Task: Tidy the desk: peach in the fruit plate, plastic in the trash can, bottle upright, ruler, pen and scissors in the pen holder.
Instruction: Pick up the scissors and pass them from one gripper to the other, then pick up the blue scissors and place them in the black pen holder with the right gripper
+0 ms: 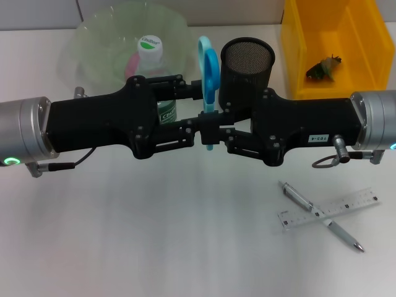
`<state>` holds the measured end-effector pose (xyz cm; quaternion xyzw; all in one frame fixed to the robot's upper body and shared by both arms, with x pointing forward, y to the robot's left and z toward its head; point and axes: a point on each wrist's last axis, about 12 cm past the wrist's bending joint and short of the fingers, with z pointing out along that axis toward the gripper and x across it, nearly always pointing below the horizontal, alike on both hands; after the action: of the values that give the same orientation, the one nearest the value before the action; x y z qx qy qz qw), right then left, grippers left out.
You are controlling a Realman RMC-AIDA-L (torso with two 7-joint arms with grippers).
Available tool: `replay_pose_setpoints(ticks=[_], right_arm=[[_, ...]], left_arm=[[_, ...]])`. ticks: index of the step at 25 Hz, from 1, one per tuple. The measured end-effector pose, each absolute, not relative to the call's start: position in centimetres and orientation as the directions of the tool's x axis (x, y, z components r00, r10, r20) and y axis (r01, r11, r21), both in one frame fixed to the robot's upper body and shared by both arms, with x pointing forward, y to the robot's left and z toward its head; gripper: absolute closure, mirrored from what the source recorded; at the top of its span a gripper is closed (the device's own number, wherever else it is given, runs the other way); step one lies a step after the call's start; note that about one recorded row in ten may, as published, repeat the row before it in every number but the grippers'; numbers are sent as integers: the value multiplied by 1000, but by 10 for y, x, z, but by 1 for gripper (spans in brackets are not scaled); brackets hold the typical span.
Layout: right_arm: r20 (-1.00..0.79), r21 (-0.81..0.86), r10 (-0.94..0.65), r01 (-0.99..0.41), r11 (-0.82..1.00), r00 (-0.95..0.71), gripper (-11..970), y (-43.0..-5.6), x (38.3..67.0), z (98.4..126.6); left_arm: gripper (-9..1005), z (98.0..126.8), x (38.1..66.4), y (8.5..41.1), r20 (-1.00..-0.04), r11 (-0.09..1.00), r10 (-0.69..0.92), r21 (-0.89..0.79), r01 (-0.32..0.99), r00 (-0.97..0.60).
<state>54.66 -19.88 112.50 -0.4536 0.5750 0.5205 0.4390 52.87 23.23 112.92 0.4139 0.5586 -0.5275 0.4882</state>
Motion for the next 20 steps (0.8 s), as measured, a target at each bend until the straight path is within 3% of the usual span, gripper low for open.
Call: replay_pose_setpoints(ticks=[5, 11, 20], right_arm=[[-979, 194, -59, -979, 62, -198, 766, -200, 547, 1124], [-983, 168, -46, -976, 143, -176, 766, -207, 550, 1119], [-993, 118, 68, -936, 333, -101, 767, -225, 556, 1115]], left_arm=[[384, 1129, 528, 236, -982, 112, -58, -186, 976, -180], [261, 1125, 525, 249, -984, 186, -82, -172, 968, -159], [263, 1114, 523, 269, -991, 343, -114, -105, 934, -70]])
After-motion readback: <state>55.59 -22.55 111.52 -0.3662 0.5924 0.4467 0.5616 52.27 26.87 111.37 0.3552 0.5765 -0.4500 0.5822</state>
